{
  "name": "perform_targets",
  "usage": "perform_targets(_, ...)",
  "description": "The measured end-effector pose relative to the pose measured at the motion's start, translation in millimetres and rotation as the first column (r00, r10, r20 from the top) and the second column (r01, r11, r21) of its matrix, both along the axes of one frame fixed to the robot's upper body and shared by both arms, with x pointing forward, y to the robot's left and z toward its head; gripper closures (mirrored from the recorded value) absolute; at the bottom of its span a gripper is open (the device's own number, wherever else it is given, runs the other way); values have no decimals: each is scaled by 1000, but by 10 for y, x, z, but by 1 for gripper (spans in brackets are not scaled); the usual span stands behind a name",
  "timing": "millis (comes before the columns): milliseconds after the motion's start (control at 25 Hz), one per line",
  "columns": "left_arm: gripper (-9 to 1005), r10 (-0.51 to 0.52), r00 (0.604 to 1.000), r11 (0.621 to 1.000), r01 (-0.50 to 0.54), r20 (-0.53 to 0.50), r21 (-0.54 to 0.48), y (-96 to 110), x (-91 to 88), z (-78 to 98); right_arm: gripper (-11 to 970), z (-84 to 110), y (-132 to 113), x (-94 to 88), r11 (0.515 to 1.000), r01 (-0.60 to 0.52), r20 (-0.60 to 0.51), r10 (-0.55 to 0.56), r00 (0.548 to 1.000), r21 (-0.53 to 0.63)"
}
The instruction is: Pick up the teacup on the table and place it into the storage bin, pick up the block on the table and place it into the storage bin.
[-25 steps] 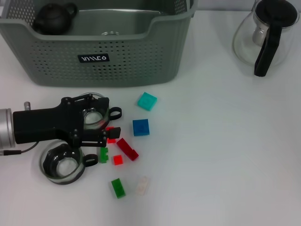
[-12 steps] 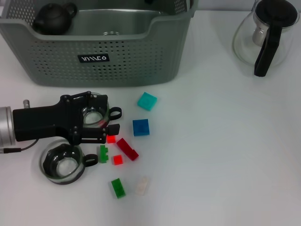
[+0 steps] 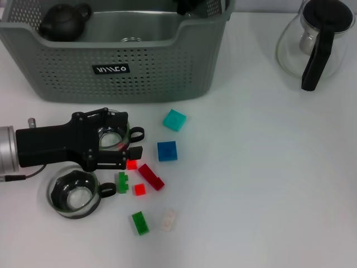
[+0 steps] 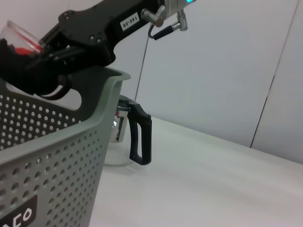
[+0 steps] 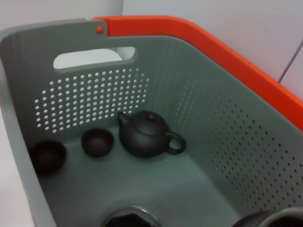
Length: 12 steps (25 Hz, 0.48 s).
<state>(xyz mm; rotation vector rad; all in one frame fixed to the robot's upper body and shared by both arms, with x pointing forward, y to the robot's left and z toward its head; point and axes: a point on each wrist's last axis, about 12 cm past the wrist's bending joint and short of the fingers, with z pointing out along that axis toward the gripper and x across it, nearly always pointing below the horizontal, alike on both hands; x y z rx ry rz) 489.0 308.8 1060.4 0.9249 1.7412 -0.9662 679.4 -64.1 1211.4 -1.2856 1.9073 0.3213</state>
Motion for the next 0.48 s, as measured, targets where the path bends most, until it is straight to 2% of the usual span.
perform_targets(320,92,0,1000,1000,0,-1,-1,-2,0,0,713,-43,-33,-4,1000,9,-12,-9,1000,-3)
perform_targets(480,91,1,1000,1000,-1,-4,-2,0,-5,-2,586,-16,-36,-6,1000,6,-8,-6,1000,0)
